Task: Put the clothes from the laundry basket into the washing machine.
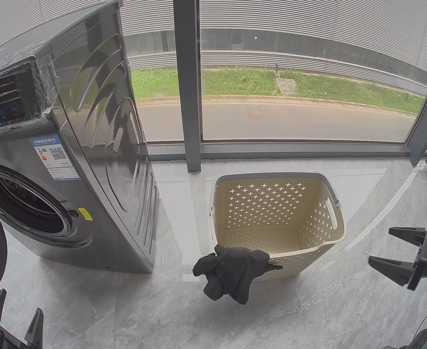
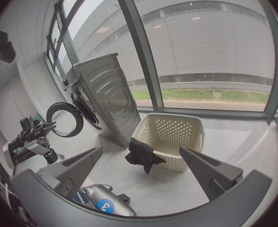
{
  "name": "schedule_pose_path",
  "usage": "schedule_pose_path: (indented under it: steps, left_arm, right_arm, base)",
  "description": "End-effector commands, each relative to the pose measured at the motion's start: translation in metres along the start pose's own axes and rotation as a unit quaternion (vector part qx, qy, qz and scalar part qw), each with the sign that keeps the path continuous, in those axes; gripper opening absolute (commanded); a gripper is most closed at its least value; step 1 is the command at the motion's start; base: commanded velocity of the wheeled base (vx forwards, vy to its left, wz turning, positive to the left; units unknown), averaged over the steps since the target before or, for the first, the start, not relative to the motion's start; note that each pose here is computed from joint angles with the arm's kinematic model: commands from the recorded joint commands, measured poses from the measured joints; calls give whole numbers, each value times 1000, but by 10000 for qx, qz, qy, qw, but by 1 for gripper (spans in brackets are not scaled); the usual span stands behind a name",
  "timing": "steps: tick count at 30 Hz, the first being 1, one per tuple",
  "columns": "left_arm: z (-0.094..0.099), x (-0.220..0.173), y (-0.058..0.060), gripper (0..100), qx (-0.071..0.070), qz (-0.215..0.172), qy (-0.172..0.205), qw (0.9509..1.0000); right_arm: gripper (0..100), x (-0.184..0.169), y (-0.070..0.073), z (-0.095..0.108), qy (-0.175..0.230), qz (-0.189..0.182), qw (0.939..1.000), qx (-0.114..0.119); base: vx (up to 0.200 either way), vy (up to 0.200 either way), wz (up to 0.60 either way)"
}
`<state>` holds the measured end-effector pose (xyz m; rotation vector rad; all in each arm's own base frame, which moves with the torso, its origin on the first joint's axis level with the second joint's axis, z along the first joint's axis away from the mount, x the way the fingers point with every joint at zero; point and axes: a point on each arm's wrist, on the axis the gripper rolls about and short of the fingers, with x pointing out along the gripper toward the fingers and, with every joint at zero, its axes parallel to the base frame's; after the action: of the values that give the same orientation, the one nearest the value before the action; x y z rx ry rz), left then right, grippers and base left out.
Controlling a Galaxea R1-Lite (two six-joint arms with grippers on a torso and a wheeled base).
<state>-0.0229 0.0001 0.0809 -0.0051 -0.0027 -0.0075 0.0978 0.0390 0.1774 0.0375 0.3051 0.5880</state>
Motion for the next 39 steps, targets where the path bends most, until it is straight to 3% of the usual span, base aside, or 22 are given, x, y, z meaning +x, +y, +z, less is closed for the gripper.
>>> schedule_pose_path:
  steps: [1, 10, 20, 26, 30, 39]
  left_arm:
    - [-5, 0, 0, 100, 2, -1, 14, 10000]
    - [-5, 0, 0, 100, -36, -1, 14, 10000]
    - [-5, 0, 0, 100, -5, -9, 14, 10000]
    - [-5, 0, 0, 100, -5, -16, 14, 10000]
    - [-5, 0, 0, 100, -5, -9, 14, 10000]
    - [-5, 0, 0, 100, -5, -9, 14, 10000]
  right_arm:
    - [100, 99, -12, -19, 1439, 374, 9884, 296]
    - [100, 138, -20, -32, 1665, 351, 9843, 465]
    - [100, 172, -20, -46, 1853, 451, 9805, 477]
    - [100, 208, -12, -55, 1749, 508, 9823, 432]
    - [100, 226, -9, -66, 1866, 548, 9801, 393]
    - [100, 239, 5, -65, 1831, 650, 9806, 269]
  base:
    - [0, 0, 0]
    - [0, 0, 0]
    - [0, 0, 0]
    - [0, 0, 0]
    - [0, 0, 0]
    - [0, 0, 0]
